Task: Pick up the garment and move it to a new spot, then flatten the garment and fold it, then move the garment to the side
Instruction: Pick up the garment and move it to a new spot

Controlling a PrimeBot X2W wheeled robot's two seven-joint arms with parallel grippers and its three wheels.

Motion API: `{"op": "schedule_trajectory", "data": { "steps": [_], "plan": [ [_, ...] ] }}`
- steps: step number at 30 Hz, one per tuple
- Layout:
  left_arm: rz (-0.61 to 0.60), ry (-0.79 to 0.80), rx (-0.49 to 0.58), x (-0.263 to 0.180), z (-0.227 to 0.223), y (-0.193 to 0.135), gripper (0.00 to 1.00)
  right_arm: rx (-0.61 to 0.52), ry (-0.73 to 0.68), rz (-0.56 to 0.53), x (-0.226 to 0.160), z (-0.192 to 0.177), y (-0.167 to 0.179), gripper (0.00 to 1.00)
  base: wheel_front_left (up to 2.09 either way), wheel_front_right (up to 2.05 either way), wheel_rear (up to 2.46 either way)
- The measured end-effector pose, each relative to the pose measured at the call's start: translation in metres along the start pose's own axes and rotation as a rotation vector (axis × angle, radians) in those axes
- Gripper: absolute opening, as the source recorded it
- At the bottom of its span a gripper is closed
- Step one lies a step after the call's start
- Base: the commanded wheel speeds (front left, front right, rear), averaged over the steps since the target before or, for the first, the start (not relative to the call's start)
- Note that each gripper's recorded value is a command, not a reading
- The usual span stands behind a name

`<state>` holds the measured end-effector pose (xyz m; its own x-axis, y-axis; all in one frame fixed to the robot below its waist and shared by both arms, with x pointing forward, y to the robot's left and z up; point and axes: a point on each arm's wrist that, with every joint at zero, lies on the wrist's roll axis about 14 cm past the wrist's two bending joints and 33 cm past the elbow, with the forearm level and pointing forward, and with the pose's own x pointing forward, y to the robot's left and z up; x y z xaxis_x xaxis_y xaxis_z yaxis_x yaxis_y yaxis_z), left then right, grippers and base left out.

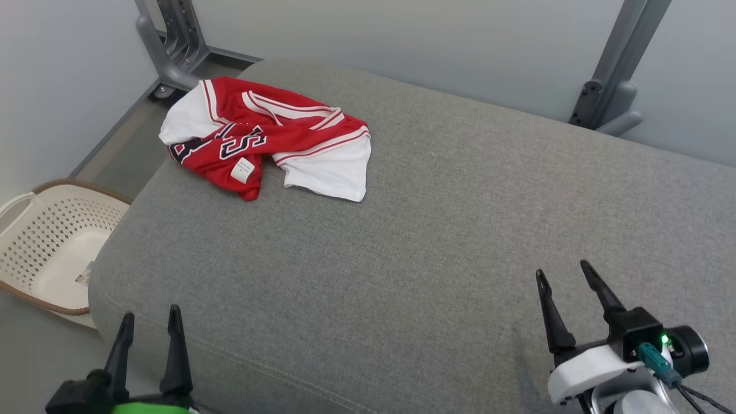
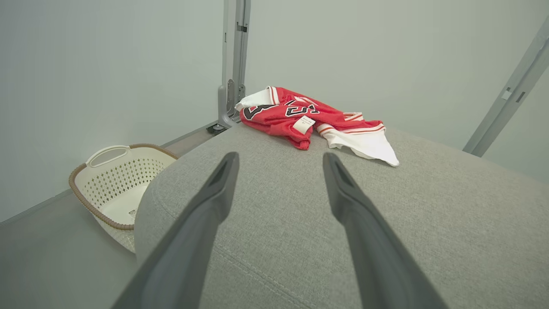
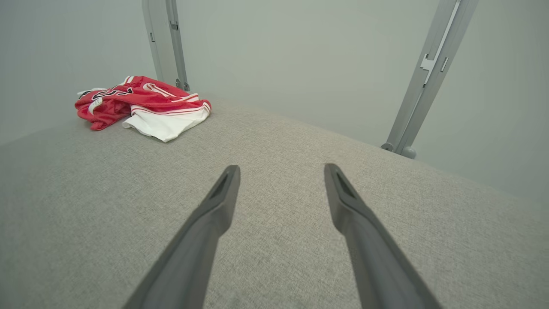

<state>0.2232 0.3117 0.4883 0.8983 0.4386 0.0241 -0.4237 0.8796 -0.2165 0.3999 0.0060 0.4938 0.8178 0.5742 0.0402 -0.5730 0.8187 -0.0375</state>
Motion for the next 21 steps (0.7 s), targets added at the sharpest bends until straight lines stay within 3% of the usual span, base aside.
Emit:
{"op": "schedule_trajectory", "data": {
  "steps": [7, 11, 14, 21],
  "plan": [
    [-0.059, -0.069, -0.048, 0.064, 0.025, -0.031, 1.0, -0.075, -0.047, -0.046, 0.035, 0.004, -0.033, 1.0, 0.0, 0.0, 0.0],
    [-0.132, -0.065, -0.085, 0.115, 0.029, -0.053, 1.0, -0.105, -0.032, -0.078, 0.048, -0.013, -0.062, 1.0, 0.0, 0.0, 0.0],
    [-0.188, -0.041, -0.053, 0.156, 0.028, -0.064, 1.0, -0.122, -0.017, -0.085, 0.058, -0.029, -0.079, 1.0, 0.0, 0.0, 0.0],
    [-0.185, 0.121, -0.041, 0.226, -0.021, -0.064, 1.0, -0.104, -0.037, -0.11, 0.074, -0.052, -0.1, 1.0, 0.0, 0.0, 0.0]
  ]
}}
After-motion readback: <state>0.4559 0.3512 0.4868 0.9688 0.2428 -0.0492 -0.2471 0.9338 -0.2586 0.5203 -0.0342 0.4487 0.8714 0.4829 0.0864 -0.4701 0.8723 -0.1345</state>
